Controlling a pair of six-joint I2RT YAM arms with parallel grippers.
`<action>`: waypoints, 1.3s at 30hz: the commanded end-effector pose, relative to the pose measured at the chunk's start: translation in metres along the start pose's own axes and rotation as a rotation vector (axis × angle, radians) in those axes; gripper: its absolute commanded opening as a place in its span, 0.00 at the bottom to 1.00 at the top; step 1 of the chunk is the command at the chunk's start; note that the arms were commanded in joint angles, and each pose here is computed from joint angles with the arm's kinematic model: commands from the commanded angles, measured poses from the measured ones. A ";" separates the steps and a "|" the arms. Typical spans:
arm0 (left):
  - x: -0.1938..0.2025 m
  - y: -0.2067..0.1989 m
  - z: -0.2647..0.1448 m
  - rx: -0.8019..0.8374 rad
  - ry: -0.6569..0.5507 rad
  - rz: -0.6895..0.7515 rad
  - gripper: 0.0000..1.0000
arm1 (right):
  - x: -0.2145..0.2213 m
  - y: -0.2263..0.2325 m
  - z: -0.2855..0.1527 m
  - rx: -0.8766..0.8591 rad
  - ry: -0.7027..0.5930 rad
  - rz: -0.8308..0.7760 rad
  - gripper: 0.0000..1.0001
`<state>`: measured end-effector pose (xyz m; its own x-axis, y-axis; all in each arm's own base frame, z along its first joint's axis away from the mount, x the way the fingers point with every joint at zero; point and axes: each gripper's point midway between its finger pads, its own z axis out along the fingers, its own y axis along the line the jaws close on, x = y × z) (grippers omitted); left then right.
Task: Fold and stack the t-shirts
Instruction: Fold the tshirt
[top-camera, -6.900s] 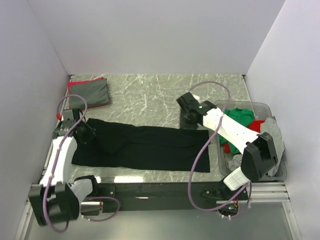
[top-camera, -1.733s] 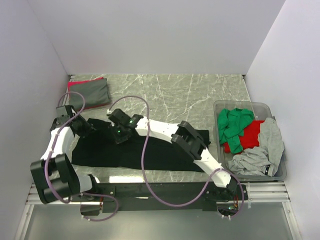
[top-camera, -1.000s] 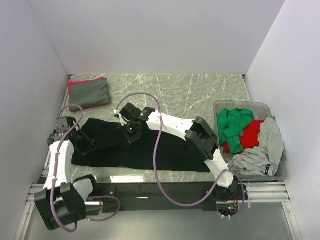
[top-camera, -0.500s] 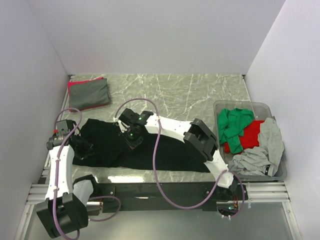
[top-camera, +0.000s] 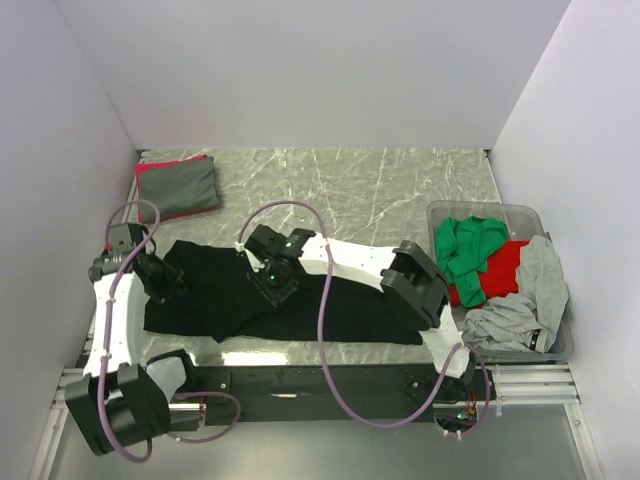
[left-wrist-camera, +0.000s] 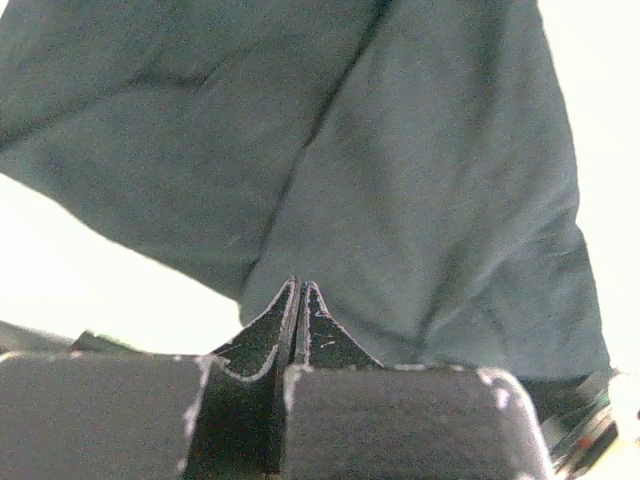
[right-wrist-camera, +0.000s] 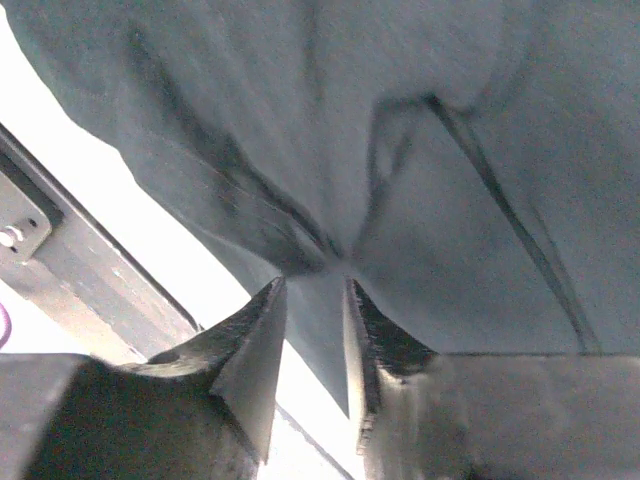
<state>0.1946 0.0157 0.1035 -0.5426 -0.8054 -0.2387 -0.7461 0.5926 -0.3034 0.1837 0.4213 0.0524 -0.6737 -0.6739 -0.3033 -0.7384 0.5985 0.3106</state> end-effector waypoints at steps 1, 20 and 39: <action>-0.031 -0.039 -0.009 0.126 -0.072 -0.003 0.00 | -0.014 0.003 -0.044 0.053 -0.111 -0.024 0.38; -0.122 -0.095 0.055 0.141 -0.146 -0.008 0.00 | -0.034 -0.083 -0.084 0.192 -0.282 0.318 0.47; -0.161 -0.085 0.109 0.030 -0.161 0.050 0.38 | 0.045 -0.178 -0.105 0.393 -0.339 0.711 0.49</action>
<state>0.3722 0.0877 0.0570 -0.5168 -0.7842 -0.3435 -0.7310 0.6130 -0.2998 0.2700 0.2422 0.0630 -0.9345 -0.0335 -0.3545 -0.1099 0.9741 0.1977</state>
